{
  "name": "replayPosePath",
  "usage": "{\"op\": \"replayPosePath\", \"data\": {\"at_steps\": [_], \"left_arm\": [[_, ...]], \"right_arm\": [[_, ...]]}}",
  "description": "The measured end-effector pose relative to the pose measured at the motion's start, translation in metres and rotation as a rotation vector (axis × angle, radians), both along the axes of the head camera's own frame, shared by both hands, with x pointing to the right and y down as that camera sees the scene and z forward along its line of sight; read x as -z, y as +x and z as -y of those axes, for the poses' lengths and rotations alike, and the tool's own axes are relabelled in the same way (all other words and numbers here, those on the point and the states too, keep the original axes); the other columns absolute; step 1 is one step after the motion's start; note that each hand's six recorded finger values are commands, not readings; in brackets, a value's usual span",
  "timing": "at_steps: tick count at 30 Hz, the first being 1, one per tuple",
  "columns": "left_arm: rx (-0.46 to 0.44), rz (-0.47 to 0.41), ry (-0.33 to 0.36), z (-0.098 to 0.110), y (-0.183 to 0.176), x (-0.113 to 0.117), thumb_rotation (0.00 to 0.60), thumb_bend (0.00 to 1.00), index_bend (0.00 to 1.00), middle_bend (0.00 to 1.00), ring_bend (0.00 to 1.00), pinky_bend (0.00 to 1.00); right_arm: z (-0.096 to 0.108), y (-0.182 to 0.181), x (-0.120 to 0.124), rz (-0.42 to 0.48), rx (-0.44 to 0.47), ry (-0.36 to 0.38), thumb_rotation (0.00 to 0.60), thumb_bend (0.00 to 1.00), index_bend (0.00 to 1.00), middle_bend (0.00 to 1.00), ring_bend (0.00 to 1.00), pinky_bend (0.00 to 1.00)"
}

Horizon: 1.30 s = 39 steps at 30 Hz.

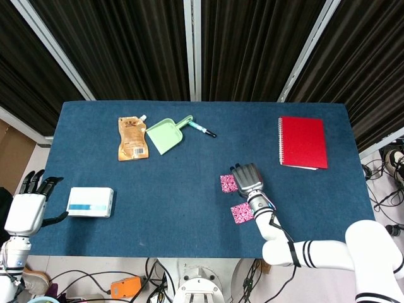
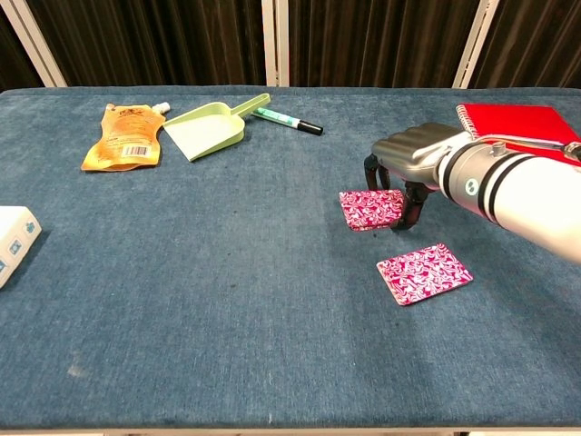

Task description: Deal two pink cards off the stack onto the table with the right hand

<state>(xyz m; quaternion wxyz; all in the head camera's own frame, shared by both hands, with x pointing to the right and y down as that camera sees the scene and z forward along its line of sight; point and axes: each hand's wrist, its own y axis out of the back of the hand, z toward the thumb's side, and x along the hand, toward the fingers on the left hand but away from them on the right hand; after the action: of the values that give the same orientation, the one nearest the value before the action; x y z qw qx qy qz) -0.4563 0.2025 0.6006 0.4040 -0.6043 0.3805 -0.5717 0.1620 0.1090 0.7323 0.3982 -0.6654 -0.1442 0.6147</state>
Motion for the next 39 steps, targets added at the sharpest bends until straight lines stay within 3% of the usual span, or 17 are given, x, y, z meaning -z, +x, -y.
{"op": "replayPosePath", "data": {"at_steps": [12,21,28,34,39], "left_arm": [[0.000,0.001,0.006,0.001,-0.001,0.003,0.600,0.00,0.20,0.22,0.05,0.03],[-0.010,-0.007,0.007,0.004,0.004,0.002,0.600,0.00,0.20,0.22,0.05,0.03],[-0.015,-0.013,0.007,0.004,0.009,0.001,0.600,0.00,0.20,0.22,0.05,0.03],[-0.018,-0.020,0.003,0.003,0.014,-0.001,0.600,0.00,0.20,0.22,0.05,0.03],[-0.015,-0.017,0.001,0.003,0.013,-0.001,0.600,0.00,0.20,0.22,0.05,0.03]], "right_arm": [[0.013,0.018,0.033,0.053,-0.043,0.052,0.600,0.46,0.50,0.40,0.82,1.00],[0.018,0.089,0.055,0.022,-0.143,0.077,0.600,0.46,0.49,0.40,0.82,1.00],[-0.004,0.135,0.047,-0.048,-0.147,0.035,0.600,0.46,0.47,0.40,0.82,1.00],[-0.013,0.149,0.031,-0.093,-0.134,0.009,0.600,0.46,0.42,0.40,0.82,1.00],[-0.023,0.148,0.018,-0.116,-0.102,-0.012,0.600,0.46,0.27,0.37,0.81,0.99]]}}
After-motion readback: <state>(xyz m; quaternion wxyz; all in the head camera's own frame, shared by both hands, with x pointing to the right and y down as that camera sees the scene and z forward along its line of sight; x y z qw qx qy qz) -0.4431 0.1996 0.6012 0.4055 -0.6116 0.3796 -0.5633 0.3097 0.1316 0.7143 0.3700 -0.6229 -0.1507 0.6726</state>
